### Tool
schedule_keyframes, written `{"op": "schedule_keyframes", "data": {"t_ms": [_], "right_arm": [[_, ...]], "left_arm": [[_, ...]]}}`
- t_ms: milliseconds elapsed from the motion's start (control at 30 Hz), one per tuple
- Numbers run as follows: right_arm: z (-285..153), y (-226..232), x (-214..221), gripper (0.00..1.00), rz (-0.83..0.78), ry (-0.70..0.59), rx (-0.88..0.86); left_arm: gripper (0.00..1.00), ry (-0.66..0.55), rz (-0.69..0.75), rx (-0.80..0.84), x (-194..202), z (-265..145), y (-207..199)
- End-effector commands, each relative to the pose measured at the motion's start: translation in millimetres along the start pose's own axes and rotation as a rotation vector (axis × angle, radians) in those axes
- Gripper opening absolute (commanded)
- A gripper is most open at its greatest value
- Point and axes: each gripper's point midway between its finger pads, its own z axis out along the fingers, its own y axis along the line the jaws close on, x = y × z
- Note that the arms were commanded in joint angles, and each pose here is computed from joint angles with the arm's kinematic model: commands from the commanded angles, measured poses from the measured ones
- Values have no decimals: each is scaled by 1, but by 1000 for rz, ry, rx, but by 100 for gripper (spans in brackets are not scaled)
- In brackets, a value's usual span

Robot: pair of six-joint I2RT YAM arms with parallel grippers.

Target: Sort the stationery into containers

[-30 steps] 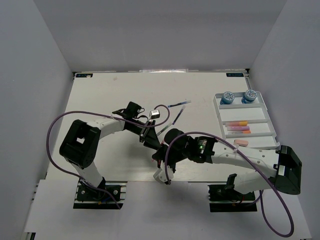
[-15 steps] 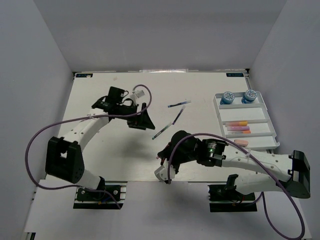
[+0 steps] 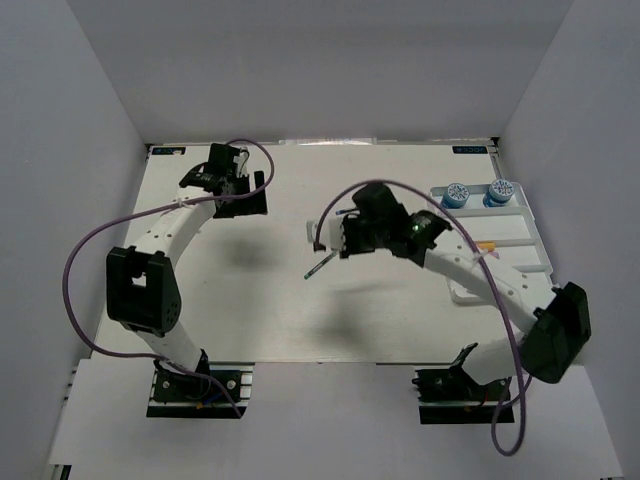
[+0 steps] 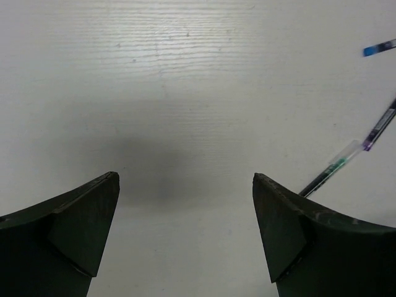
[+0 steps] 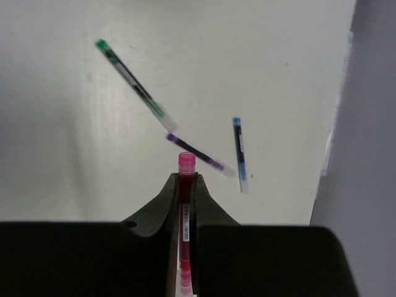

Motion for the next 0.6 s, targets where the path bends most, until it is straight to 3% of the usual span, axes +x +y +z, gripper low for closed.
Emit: {"op": "schedule_keyframes", "data": {"t_ms": [0, 167, 233, 300, 367, 400, 467, 567], "right_arm": [[-9, -33, 21, 0, 141, 4, 21], [-23, -49, 92, 0, 180, 79, 53], [-37, -50, 131, 0, 228, 127, 47], [-53, -54, 170, 0, 282, 180, 68], [-59, -47, 186, 0, 219, 195, 30], [-60, -47, 194, 0, 199, 204, 26], [-70, -38, 225, 0, 138, 250, -19], [-79, -33, 256, 0, 65, 287, -50]], "left_arm": [[98, -91, 48, -58, -16, -18, 8], [97, -95, 91, -43, -6, -17, 13], [88, -100, 140, -21, 5, -21, 8], [85, -185, 175, 98, 0, -36, -15], [86, -231, 214, 175, 6, -37, -24], [89, -254, 302, 295, 9, -50, -45], [95, -270, 392, 386, 15, -56, -58], [92, -256, 426, 449, 21, -57, -77]]}}
